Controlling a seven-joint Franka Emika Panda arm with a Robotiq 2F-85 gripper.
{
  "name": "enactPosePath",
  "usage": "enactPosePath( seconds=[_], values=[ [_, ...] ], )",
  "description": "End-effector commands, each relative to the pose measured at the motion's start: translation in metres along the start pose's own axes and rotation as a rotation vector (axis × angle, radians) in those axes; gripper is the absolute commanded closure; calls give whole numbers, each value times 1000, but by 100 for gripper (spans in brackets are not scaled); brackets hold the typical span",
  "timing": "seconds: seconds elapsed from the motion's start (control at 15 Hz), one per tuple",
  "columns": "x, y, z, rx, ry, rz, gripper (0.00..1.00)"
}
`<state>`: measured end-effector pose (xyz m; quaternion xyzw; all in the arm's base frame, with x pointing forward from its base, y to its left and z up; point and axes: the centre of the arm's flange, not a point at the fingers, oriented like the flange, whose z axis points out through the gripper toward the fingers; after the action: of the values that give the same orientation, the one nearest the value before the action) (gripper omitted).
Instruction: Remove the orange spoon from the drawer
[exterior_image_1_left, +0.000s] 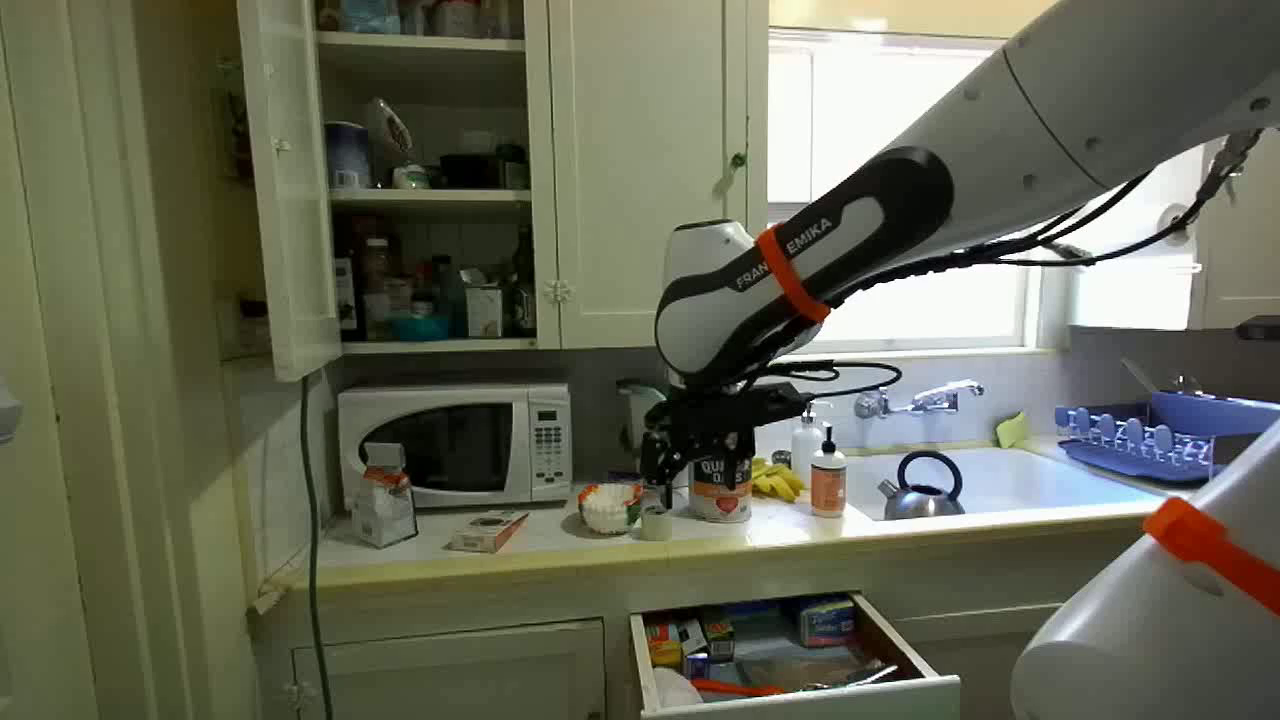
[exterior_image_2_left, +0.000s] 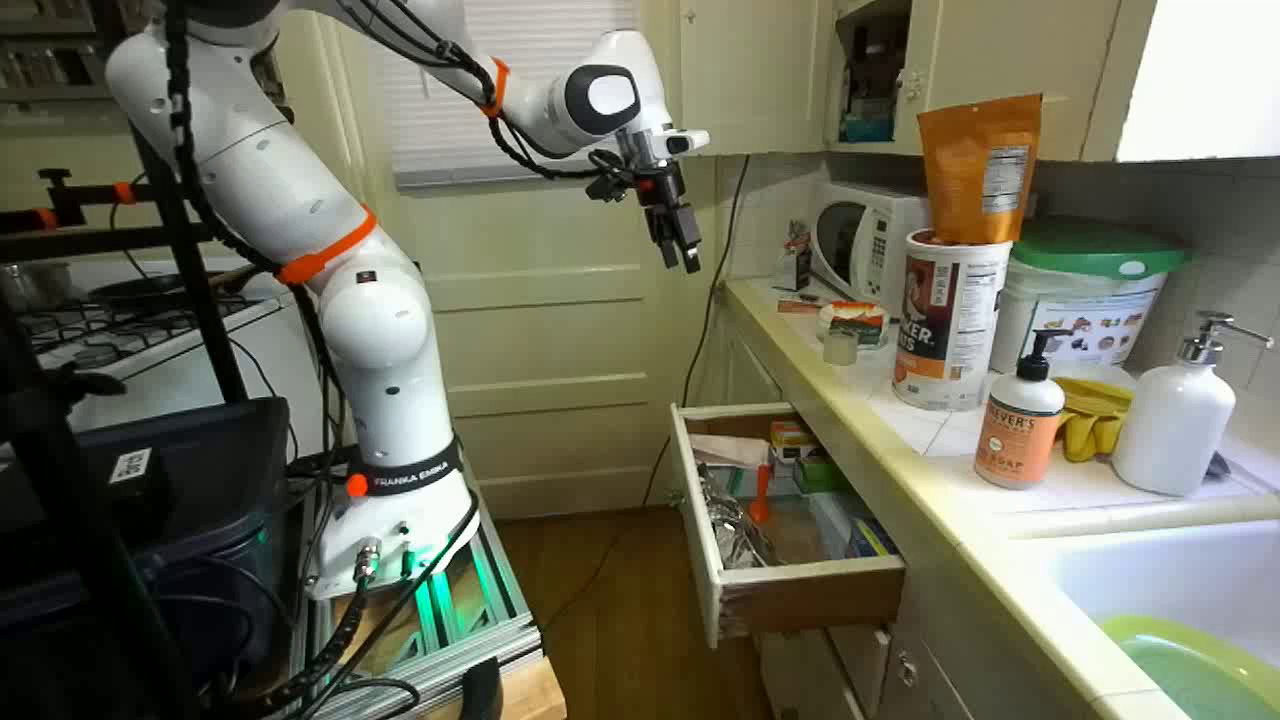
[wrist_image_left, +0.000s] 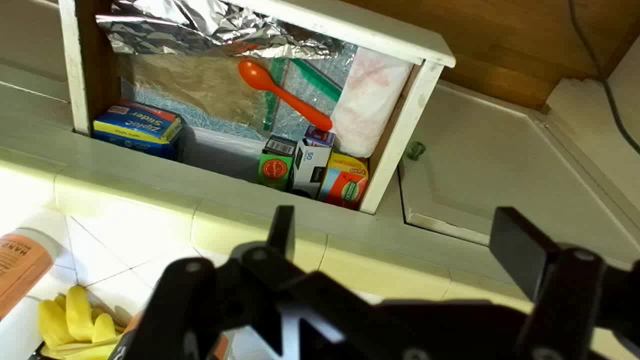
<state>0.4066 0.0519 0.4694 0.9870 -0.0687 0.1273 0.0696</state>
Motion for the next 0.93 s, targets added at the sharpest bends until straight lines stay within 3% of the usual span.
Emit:
enactPosePath(
  seconds=[0.0, 0.4, 0.87],
  values=[
    [0, 0, 0, 0, 0, 0, 0],
    [0, 0, 0, 0, 0, 0, 0],
    [28, 19, 81, 26, -136, -386, 0]
  ],
)
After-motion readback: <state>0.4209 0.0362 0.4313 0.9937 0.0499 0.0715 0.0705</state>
